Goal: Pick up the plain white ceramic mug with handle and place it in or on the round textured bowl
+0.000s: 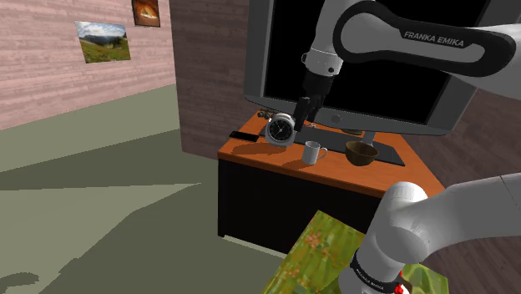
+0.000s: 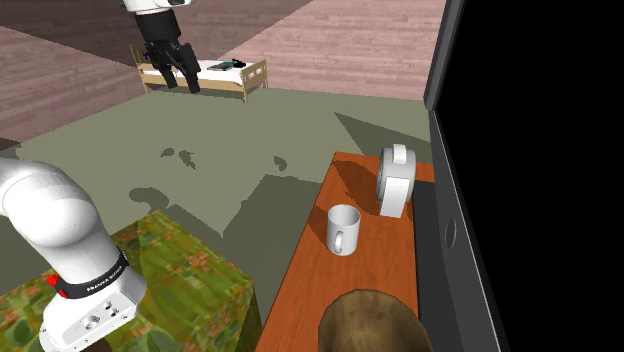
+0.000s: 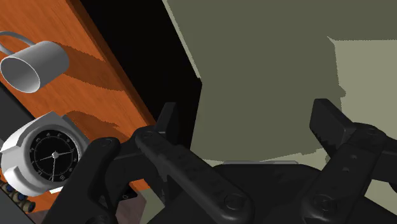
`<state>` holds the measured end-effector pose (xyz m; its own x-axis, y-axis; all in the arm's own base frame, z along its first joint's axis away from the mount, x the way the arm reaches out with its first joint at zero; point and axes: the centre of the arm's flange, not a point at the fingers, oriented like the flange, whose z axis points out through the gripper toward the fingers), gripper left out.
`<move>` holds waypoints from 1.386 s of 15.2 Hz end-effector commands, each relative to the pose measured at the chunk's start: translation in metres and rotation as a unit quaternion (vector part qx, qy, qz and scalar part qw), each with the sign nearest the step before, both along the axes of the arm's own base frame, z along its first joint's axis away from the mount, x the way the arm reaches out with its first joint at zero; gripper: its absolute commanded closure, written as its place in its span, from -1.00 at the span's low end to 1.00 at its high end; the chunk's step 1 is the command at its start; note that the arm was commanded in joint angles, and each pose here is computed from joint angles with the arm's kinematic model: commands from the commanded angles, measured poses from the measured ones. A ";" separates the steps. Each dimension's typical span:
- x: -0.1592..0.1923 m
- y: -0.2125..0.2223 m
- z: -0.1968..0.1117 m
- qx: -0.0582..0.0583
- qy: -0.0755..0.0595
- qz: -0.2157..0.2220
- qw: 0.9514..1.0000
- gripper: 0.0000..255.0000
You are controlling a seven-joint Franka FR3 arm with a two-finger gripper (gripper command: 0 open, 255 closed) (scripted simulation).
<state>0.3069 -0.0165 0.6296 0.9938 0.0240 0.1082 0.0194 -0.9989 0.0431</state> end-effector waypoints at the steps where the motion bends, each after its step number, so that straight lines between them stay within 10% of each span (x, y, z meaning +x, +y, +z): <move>1: 0.000 0.000 0.000 0.000 0.000 0.000 1.000 -1.00; 21: 0.059 -0.221 -0.133 0.004 0.003 -0.028 1.000 -1.00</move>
<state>0.3647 -0.2272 0.5052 0.9944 -0.0293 0.1013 -0.0330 -0.9989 0.0346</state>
